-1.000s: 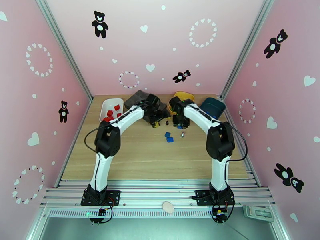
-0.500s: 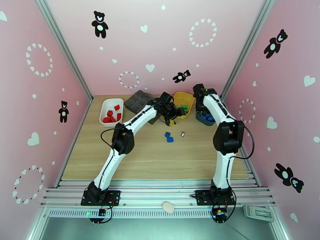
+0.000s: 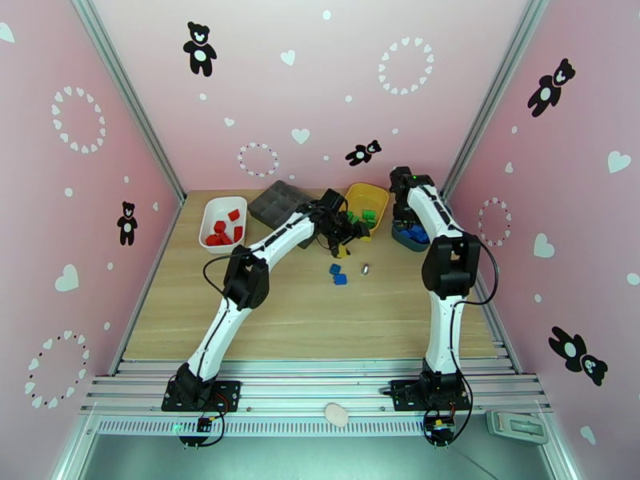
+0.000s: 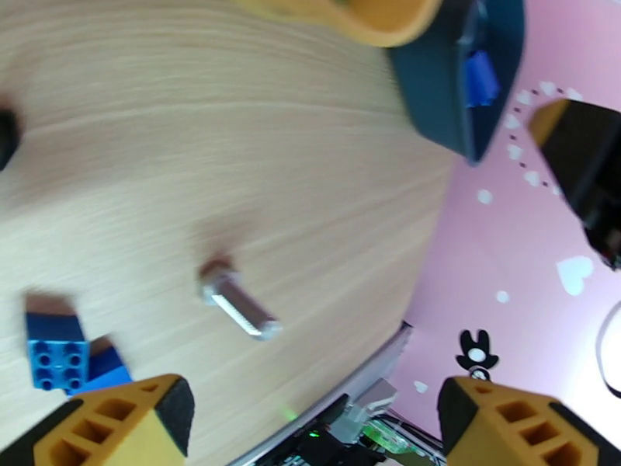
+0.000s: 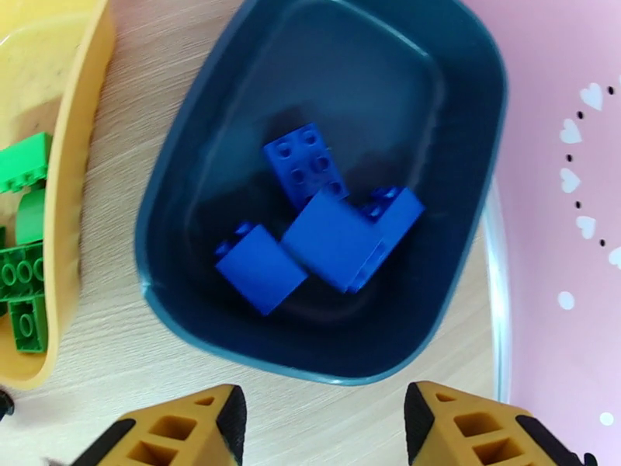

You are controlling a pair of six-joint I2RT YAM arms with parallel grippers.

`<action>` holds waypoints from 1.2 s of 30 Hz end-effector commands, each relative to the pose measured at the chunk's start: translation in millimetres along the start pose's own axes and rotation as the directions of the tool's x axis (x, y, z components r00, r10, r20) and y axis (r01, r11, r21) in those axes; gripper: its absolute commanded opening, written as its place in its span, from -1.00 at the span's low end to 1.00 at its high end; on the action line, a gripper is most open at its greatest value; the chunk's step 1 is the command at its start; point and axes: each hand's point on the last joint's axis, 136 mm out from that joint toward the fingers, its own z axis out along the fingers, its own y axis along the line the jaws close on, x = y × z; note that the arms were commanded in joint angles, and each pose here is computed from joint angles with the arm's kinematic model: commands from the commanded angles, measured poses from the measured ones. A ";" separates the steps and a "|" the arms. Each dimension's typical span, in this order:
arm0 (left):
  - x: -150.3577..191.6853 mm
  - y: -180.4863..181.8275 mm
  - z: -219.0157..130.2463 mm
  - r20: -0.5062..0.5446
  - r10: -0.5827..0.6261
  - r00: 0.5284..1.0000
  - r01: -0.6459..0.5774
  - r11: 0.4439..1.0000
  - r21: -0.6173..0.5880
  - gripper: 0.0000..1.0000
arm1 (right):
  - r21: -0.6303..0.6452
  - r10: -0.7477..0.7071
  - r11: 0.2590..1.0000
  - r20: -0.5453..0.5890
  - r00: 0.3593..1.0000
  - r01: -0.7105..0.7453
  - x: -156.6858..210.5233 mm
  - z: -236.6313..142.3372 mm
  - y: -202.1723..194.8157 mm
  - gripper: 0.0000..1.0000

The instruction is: Sort the legos into containers by color

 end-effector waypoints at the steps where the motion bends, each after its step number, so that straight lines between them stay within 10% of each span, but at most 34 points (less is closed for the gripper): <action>1: -5.0 -18.9 -49.9 0.125 0.071 0.990 -0.071 0.997 -0.006 0.77 | -0.097 -0.019 0.995 0.052 0.998 0.025 4.1 -40.5 18.8 0.15; 20: 1.9 123.7 -162.6 0.448 -0.104 0.888 0.207 0.960 -0.188 0.76 | -0.463 -0.282 0.846 0.031 0.959 0.264 115.6 -104.1 195.4 0.22; 36: 34.9 156.3 -168.3 0.458 -0.146 0.877 0.255 0.949 -0.186 0.76 | -0.429 -0.421 0.847 -0.182 0.889 0.314 199.2 -39.1 223.0 0.21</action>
